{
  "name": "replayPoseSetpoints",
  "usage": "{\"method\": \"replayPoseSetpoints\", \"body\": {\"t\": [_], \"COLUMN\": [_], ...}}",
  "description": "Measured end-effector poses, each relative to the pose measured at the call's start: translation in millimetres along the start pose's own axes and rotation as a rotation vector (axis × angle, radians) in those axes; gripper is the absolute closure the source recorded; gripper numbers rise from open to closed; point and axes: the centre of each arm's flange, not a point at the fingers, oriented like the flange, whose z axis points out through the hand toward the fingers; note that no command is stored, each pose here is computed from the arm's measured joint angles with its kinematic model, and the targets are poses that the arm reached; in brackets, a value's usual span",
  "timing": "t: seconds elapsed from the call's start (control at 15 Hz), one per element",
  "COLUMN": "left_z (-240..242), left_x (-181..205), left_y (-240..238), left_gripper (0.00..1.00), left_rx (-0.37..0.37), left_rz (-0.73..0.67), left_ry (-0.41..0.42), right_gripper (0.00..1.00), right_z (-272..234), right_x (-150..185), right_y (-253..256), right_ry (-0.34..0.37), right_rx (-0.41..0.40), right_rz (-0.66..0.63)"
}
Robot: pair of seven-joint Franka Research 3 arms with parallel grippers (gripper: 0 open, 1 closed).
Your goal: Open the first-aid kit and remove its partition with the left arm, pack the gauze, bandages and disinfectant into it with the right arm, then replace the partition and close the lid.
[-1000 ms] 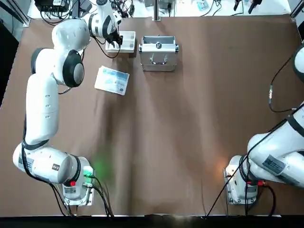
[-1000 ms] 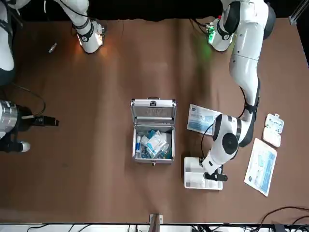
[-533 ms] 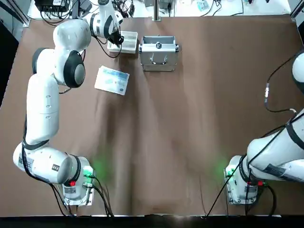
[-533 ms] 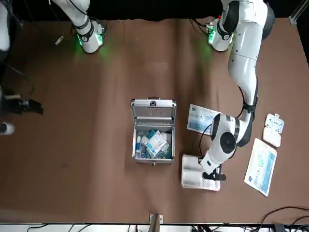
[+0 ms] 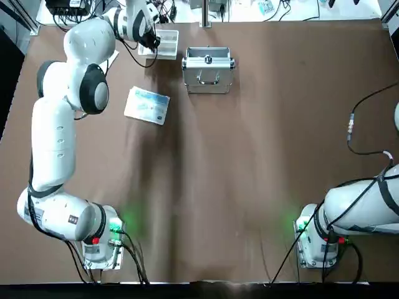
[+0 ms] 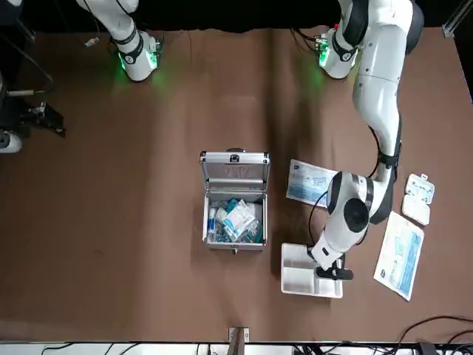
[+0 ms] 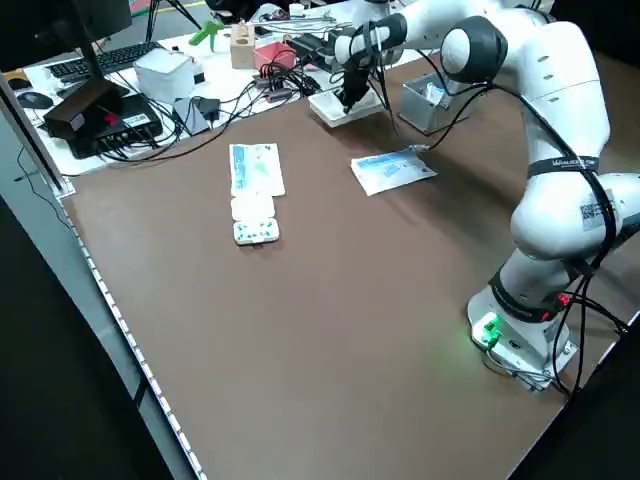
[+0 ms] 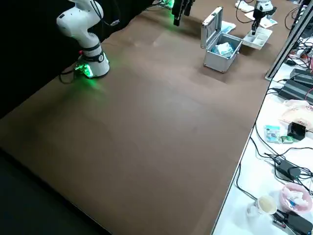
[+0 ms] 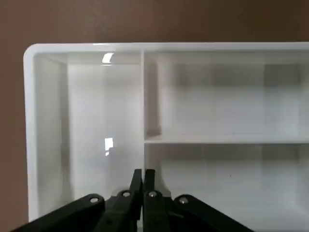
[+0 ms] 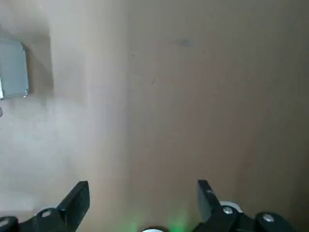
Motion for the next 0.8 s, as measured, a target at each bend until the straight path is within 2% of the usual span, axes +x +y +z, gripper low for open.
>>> {"method": "replayPoseSetpoints", "body": {"t": [0.07, 0.2, 0.53, 0.8], "left_z": [-8, -41, -126, -153], "left_x": [1, 2, 2, -4], "left_y": [0, -2, 5, 28], "left_gripper": [0.97, 0.97, 0.97, 0.97], "left_rx": [0.0, 0.012, 0.011, 0.003], "left_rz": [-0.001, -0.003, -0.001, -0.033], "left_ry": [-0.002, -0.057, -0.077, -0.076], "right_gripper": [0.02, 0.02, 0.01, 0.01], "right_z": [4, 8, -8, -8], "right_x": [-4, -10, -25, -26], "right_y": [-1, 14, 24, 21], "right_ry": [-0.003, -0.002, 0.005, 0.0], "right_rx": [0.012, 0.021, 0.026, 0.025], "right_rz": [0.001, 0.022, 0.033, 0.029]}}
